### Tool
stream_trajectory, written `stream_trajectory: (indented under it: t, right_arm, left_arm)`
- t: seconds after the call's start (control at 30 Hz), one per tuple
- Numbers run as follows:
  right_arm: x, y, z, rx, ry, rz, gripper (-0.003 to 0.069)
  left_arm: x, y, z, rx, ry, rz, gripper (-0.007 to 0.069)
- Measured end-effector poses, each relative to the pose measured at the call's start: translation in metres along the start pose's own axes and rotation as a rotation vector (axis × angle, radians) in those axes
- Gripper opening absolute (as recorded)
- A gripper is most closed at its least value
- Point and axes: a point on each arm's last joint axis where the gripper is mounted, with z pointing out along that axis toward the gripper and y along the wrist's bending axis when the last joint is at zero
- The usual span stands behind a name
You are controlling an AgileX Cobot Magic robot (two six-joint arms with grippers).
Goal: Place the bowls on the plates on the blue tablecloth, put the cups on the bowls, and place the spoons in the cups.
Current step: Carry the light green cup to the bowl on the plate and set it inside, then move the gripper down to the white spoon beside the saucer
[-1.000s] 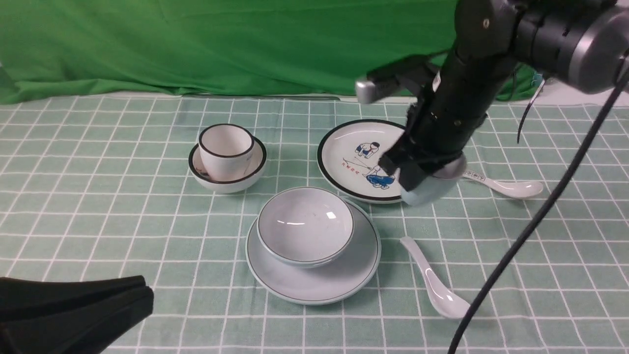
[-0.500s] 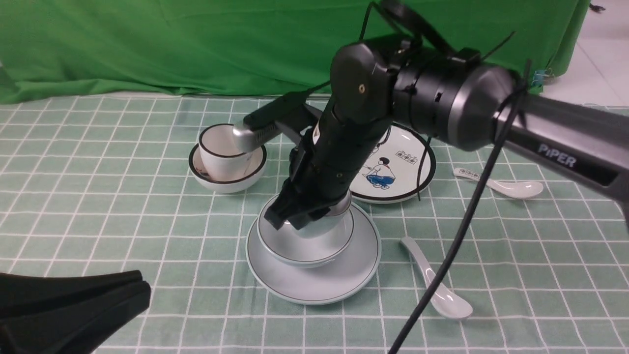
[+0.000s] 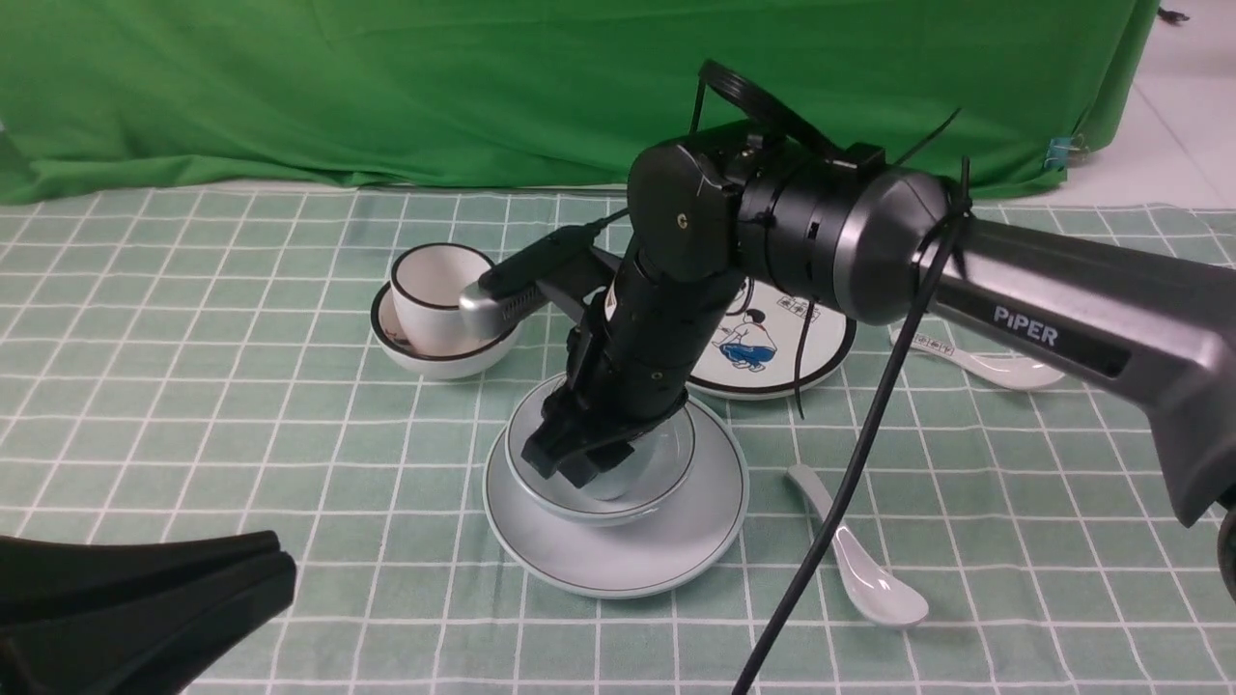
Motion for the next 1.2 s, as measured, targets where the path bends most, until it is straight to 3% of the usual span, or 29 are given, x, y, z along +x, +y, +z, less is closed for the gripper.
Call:
stream_trajectory:
  t: [0.1,0.2,0.33,0.47,0.6,0.67,0.77,0.9,1.2]
  right_arm:
    - [-0.003,0.001,-0.011,0.001,-0.006,0.004,0.0443]
    - [-0.008,0.005,-0.052,0.015,-0.016,-0.013,0.0469]
    - [0.001,0.005,-0.113,0.128,-0.017,-0.042,0.0419]
    - [0.019,-0.004,-0.137,0.214,-0.019,-0.004,0.0361]
    - [0.056,-0.030,-0.121,0.226,0.107,0.109,0.0350]
    - [0.089,-0.050,-0.091,0.194,0.222,0.203,0.0349]
    - [0.114,-0.067,-0.056,0.126,0.215,0.287,0.0349]
    - [0.121,-0.079,-0.033,0.082,0.137,0.345,0.0349]
    - [0.116,-0.095,0.006,0.088,0.068,0.390,0.0363]
  left_arm:
    - [0.000,0.000,0.000,0.000,0.000,0.000,0.0010]
    - [0.000,0.000,0.000,0.000,0.000,0.000,0.0010]
    - [0.000,0.000,0.000,0.000,-0.001,-0.001,0.0010]
    - [0.000,0.000,0.000,0.000,-0.001,-0.001,0.0010]
    - [0.000,0.000,0.000,0.000,-0.001,-0.002,0.0011]
    - [0.000,0.000,0.000,0.000,-0.001,-0.002,0.0011]
    - [0.000,0.000,0.000,0.000,-0.001,-0.002,0.0011]
    - [0.000,0.000,0.000,0.000,-0.001,-0.002,0.0011]
    - [0.000,0.000,0.000,0.000,-0.001,-0.002,0.0011]
